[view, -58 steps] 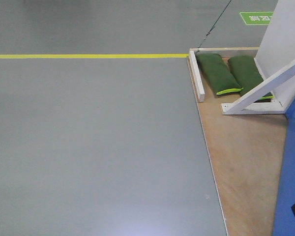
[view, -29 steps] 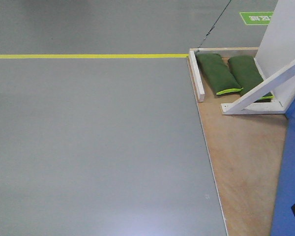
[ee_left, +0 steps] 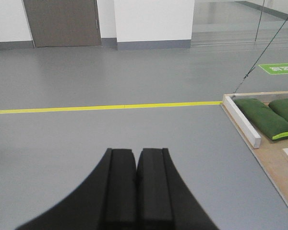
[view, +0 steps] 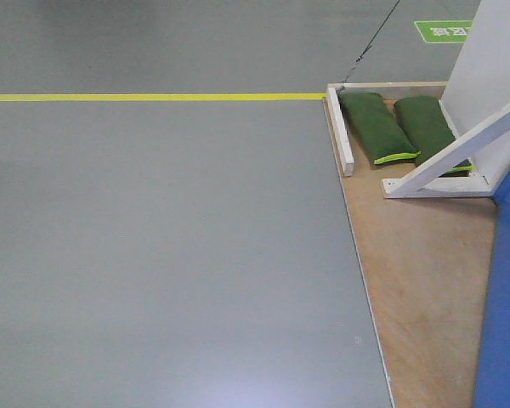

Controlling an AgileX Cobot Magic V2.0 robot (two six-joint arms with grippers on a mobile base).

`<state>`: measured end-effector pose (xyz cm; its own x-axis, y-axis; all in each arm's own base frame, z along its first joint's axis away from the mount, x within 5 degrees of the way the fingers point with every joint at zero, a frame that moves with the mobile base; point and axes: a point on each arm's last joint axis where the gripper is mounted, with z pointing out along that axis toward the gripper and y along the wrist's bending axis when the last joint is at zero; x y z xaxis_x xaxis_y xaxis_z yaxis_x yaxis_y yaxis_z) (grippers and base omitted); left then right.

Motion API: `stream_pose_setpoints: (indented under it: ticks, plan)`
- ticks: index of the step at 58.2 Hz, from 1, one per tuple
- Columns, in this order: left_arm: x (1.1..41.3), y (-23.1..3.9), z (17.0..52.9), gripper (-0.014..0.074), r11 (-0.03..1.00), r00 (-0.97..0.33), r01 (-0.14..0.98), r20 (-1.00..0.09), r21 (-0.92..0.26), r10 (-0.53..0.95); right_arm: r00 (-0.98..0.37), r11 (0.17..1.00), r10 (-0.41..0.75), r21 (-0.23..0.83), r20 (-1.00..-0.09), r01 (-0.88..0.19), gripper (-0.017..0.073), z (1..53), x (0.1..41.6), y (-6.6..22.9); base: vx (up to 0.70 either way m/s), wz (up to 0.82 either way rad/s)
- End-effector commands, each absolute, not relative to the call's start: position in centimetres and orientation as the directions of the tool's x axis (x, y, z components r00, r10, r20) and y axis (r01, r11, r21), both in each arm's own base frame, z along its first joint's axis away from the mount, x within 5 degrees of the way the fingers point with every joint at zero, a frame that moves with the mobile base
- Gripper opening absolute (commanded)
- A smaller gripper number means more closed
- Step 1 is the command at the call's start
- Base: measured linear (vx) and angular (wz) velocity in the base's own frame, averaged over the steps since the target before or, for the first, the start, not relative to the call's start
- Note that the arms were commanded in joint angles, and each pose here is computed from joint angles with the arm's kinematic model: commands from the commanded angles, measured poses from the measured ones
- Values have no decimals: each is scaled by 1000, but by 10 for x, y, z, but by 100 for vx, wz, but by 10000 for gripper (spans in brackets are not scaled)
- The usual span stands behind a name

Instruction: Move to blue door and open it

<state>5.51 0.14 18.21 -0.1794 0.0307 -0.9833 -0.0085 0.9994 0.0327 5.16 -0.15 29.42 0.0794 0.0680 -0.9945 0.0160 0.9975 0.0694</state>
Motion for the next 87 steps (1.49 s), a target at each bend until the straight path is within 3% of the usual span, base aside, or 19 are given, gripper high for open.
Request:
stream_pose_setpoints:
  ticks: [1,17,27,33,42,52,63,71,87]
  plan:
    - [54,0,199,73,1000,-65,-1,-998,25,25,204,1000,14,18,-979,21,12,351,57,-2,0,0]
    - [54,0,199,73,1000,-65,-1,-998,25,25,350,997,-74,-57,-934,58,12,488,93,-3,0,0]
    - [54,0,199,73,1000,-65,-1,-998,25,25,416,996,-75,-51,-906,70,12,542,118,-5,0,0]
    - [54,0,199,73,1000,-65,-1,-998,25,25,436,985,-116,-48,-892,164,12,558,124,-17,0,0]
    - [54,0,199,73,1000,-65,-1,-998,25,25,435,913,-214,-20,-875,408,12,572,117,-50,0,0]
    - [54,0,199,73,1000,-65,-1,-998,25,25,523,798,-278,109,-806,593,12,581,91,-79,0,0]
    - [54,0,199,73,1000,-65,-1,-998,25,25,697,706,-356,311,-622,637,12,594,55,-95,0,0]
    - [54,0,199,73,1000,-65,-1,-998,25,25,722,617,-437,404,-537,675,12,595,36,-111,0,0]
    - [54,0,199,73,1000,-65,-1,-998,25,25,663,393,-507,537,-550,746,12,575,7,-175,0,0]
